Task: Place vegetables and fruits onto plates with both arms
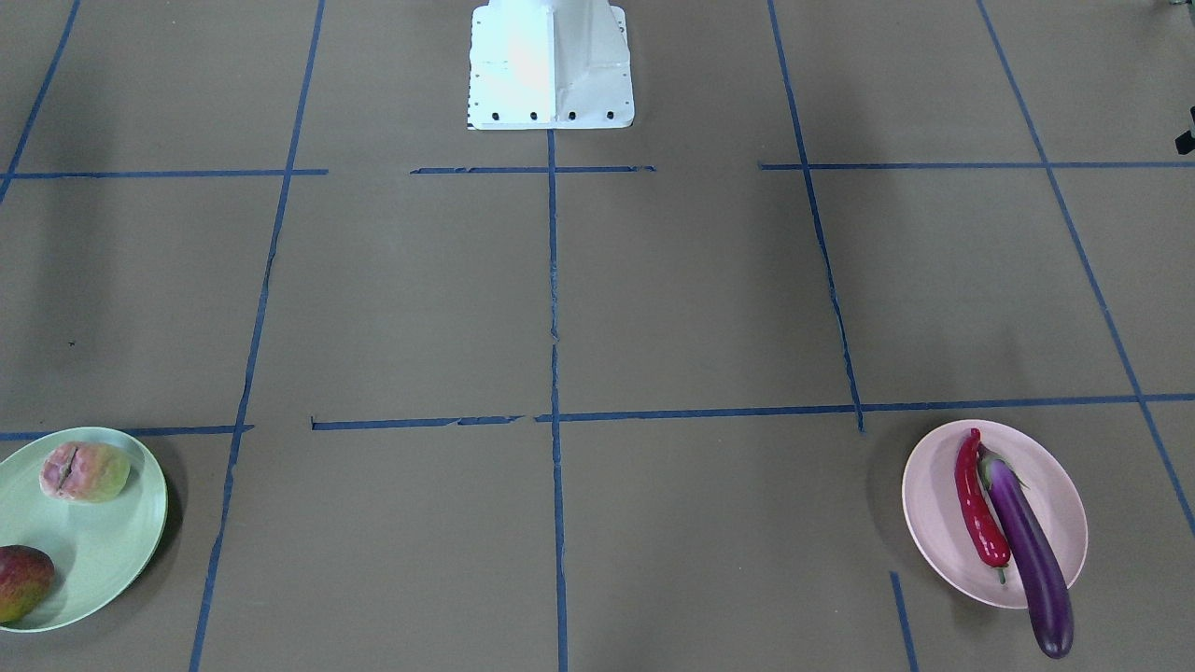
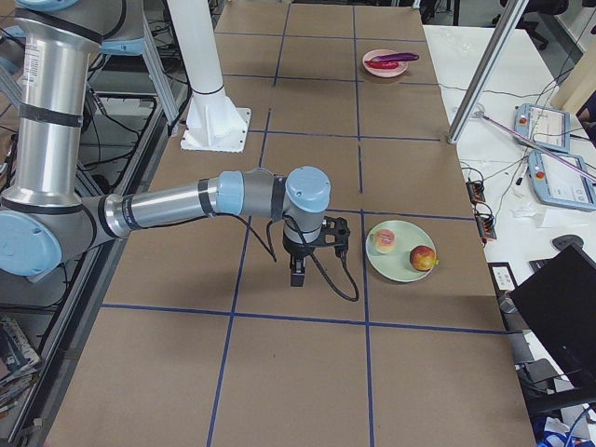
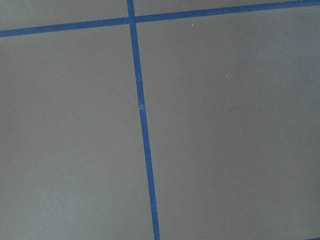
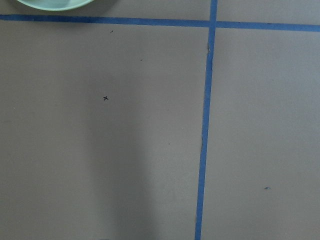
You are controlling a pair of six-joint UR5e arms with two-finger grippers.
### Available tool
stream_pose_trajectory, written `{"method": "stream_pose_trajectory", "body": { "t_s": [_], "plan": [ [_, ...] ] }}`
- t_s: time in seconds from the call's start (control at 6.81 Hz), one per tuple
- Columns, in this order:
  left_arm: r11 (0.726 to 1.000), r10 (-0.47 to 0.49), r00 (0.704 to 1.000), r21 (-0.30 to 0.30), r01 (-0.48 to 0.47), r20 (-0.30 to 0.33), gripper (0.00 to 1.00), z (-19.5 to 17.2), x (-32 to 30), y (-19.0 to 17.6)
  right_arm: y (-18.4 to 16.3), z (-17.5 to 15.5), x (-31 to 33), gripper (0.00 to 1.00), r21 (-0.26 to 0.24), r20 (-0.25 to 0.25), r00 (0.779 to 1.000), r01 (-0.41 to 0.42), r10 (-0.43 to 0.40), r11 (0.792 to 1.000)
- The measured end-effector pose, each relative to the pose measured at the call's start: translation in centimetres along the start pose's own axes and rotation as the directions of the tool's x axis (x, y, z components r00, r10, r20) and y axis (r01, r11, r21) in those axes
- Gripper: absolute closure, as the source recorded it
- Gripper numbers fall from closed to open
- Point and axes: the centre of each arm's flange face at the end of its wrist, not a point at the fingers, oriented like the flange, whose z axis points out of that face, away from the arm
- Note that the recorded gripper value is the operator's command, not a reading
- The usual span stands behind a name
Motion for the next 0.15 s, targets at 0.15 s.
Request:
{"method": "stream_pose_trajectory", "body": {
  "t_s": [0.15],
  "plan": [
    [1.0,0.0,1.0,0.0,0.0,0.001,0.0,-0.01,0.02,0.01,0.0,0.0,0.0,0.0,0.0,0.0,1.0,0.0,0.0,1.0]
  ]
}}
